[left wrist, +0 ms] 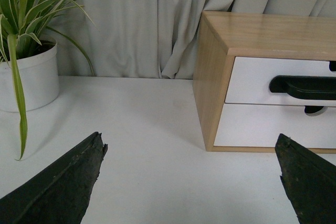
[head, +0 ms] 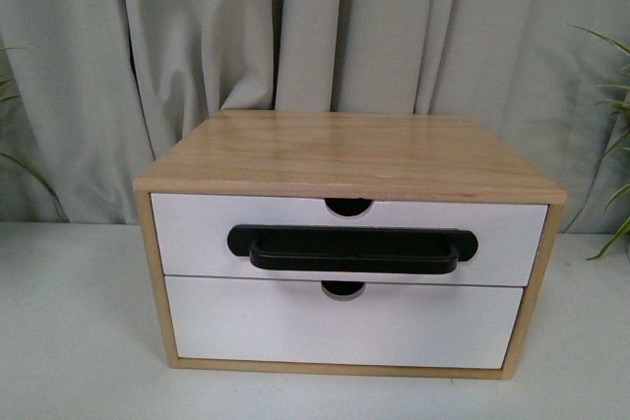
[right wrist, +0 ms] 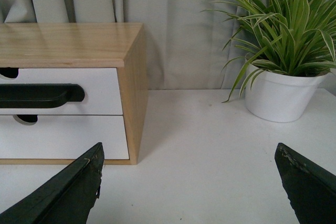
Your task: Pull drawer
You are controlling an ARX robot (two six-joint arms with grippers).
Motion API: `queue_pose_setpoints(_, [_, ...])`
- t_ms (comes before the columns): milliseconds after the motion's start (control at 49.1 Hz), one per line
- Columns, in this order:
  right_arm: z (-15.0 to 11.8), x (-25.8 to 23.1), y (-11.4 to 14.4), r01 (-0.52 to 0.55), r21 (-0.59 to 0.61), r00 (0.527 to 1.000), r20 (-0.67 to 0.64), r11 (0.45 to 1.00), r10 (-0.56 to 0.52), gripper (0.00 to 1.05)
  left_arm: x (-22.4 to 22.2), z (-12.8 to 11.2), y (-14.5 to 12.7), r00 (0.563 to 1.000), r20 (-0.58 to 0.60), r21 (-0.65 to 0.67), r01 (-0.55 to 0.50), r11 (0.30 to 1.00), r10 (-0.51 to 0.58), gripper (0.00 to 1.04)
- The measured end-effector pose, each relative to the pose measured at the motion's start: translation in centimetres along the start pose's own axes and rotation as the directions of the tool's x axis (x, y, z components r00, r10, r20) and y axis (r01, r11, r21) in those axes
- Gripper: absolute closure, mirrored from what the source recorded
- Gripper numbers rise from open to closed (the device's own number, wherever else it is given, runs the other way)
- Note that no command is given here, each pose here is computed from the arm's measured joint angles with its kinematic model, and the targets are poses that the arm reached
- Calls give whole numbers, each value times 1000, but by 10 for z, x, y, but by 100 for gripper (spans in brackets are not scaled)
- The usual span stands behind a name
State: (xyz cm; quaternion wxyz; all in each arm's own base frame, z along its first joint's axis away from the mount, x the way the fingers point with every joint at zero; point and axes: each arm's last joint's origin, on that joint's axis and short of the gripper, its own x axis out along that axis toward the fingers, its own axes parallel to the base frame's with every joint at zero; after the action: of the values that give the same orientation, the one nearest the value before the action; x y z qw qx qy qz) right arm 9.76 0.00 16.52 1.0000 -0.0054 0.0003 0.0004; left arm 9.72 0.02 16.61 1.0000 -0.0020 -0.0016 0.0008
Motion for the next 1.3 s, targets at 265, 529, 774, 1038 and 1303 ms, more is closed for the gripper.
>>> queue_pose_setpoints(265, [0,0,0,0,0,1000,0,1000,0,9,0,0,0,1000,0,0,0,1000,0,6])
queue_pose_setpoints(529, [0,0,0,0,0,1000,0,1000,0,9,0,0,0,1000,0,0,0,1000,0,6])
queue_pose_setpoints(774, [0,0,0,0,0,1000,0,1000,0,9,0,0,0,1000,0,0,0,1000,0,6])
queue_pose_setpoints(1038, [-3,4,-2,-245,9,960,-134,969,244,9,1,5,-2,989,46,39,140,989,-142,6])
queue_pose_setpoints(1303, [13,39,-5,-469,-147,857,-314,871,409,9,38,7,-24,880,-78,290,470,834,-469,6])
